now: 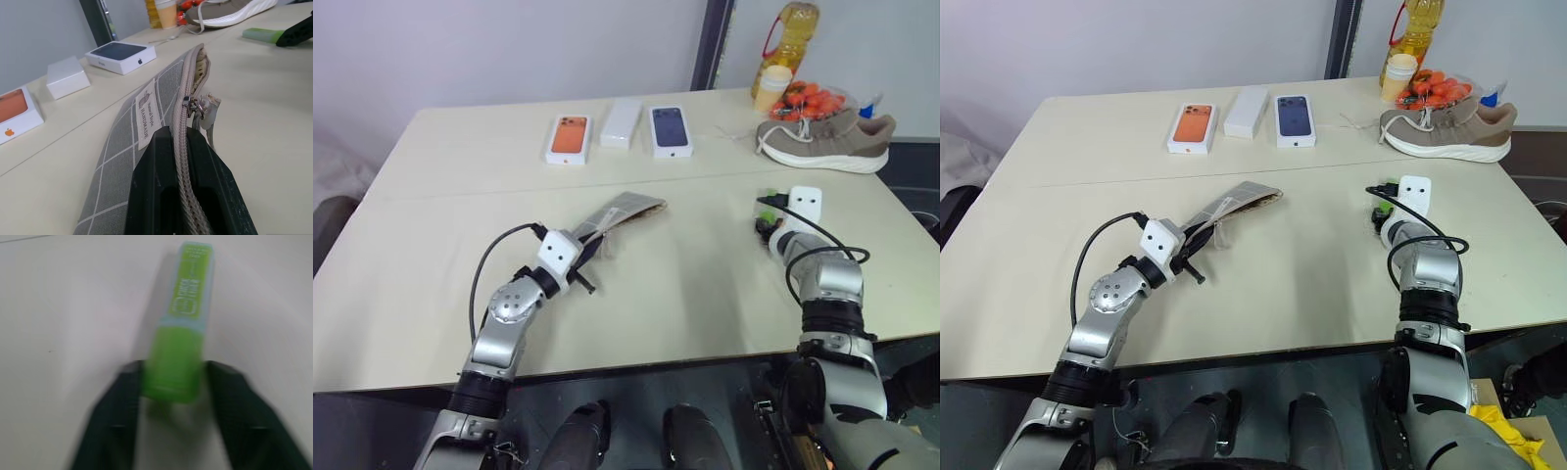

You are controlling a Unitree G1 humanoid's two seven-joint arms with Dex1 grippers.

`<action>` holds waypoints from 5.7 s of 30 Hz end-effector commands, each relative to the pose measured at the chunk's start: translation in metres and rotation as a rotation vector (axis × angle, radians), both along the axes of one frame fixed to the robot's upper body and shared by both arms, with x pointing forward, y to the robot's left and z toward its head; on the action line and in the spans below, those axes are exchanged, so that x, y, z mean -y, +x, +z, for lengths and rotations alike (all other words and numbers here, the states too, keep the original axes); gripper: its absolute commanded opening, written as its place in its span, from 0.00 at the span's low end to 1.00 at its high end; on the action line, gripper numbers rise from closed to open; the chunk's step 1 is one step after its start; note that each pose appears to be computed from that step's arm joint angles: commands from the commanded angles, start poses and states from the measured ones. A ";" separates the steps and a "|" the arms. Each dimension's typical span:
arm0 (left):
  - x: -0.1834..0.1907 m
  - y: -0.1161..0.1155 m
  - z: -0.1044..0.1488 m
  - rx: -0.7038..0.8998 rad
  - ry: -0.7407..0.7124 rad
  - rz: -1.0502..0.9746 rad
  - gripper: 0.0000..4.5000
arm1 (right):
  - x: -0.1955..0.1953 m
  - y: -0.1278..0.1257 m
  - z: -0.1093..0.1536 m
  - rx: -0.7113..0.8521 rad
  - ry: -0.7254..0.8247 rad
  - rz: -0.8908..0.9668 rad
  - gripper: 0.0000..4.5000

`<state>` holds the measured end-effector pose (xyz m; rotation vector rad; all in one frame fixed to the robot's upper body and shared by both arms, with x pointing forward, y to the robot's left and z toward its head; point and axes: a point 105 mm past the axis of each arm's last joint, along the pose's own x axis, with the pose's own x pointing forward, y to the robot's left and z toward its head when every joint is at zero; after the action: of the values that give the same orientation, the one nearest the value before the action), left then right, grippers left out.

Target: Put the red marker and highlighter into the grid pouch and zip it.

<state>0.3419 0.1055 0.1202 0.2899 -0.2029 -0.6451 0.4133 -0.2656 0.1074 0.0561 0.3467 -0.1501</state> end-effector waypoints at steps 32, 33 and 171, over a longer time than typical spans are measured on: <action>-0.009 0.000 0.016 0.047 -0.029 -0.009 0.00 | -0.005 0.012 0.026 0.131 -0.043 0.083 0.49; -0.010 -0.001 0.016 0.046 -0.029 -0.008 0.00 | -0.006 0.012 0.027 0.138 -0.048 0.091 0.35; 0.013 0.013 0.037 -0.133 -0.002 -0.215 0.00 | -0.051 -0.046 0.119 0.212 -0.399 0.600 0.01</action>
<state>0.3526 0.0773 0.1608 0.2012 -0.1210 -0.9203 0.3668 -0.1988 0.2062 -0.3911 0.1682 0.4410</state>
